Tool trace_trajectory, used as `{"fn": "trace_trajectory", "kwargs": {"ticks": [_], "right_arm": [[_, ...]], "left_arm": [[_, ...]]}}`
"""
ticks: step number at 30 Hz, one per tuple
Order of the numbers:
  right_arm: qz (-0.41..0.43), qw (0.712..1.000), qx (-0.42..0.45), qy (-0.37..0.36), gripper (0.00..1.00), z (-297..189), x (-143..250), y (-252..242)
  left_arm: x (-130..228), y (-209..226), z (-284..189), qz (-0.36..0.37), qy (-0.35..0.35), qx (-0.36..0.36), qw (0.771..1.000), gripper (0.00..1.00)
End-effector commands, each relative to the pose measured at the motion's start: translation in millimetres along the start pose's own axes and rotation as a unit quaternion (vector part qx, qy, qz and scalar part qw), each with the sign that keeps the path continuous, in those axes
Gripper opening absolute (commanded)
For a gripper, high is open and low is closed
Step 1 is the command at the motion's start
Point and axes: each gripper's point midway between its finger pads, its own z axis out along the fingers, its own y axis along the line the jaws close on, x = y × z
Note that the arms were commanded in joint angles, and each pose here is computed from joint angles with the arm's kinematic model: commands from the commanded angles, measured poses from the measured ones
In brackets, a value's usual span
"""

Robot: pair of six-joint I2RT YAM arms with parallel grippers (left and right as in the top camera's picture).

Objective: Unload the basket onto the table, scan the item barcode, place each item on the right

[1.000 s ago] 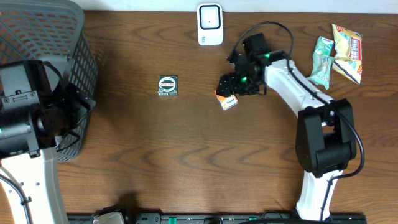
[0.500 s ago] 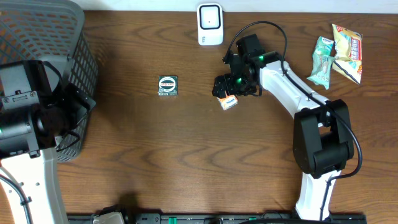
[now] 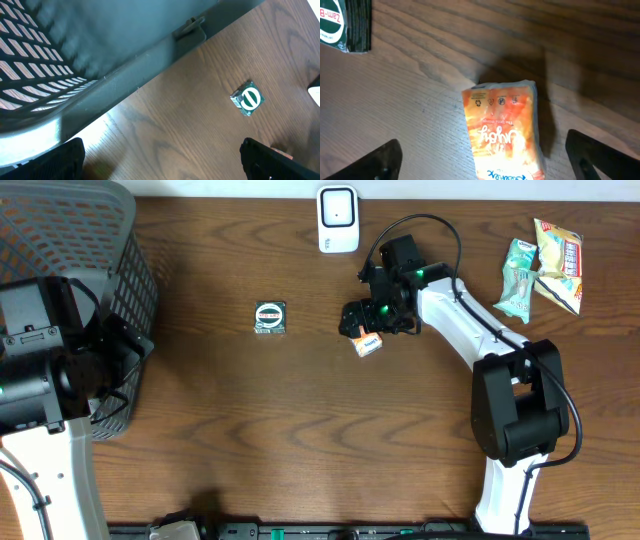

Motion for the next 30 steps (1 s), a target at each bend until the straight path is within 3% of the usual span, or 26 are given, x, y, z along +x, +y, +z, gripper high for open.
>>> {"fn": "trace_trajectory", "kwargs": {"ticks": [1, 11, 15, 16, 21, 23, 30], "right_arm": [[-0.007, 1.000, 0.000, -0.002, 0.99, 0, -1, 4], [-0.010, 1.000, 0.005, -0.018, 0.99, 0, -9, 0], [-0.003, 0.999, 0.044, -0.011, 0.99, -2, -5, -15], [0.000, 0.998, 0.057, -0.005, 0.85, -2, -1, -20], [0.005, 0.999, 0.040, -0.003, 0.44, -3, 0, -18], [0.005, 0.999, 0.040, -0.003, 0.39, -3, 0, -18], [0.012, 0.999, 0.042, 0.012, 0.43, 10, 5, -26]], "left_arm": [[-3, 1, -4, -0.005, -0.007, 0.000, 1.000, 0.98], [-3, 1, -4, -0.005, -0.007, 0.000, 1.000, 0.98], [-3, 1, -4, -0.005, -0.007, 0.000, 1.000, 0.97], [-3, 1, -4, -0.005, -0.007, 0.000, 1.000, 0.97], [-3, 1, -4, -0.005, -0.007, 0.000, 1.000, 0.98], [-3, 1, -4, -0.005, -0.007, 0.000, 1.000, 0.98], [-3, 1, -4, -0.005, -0.007, 0.000, 1.000, 0.98]]}}
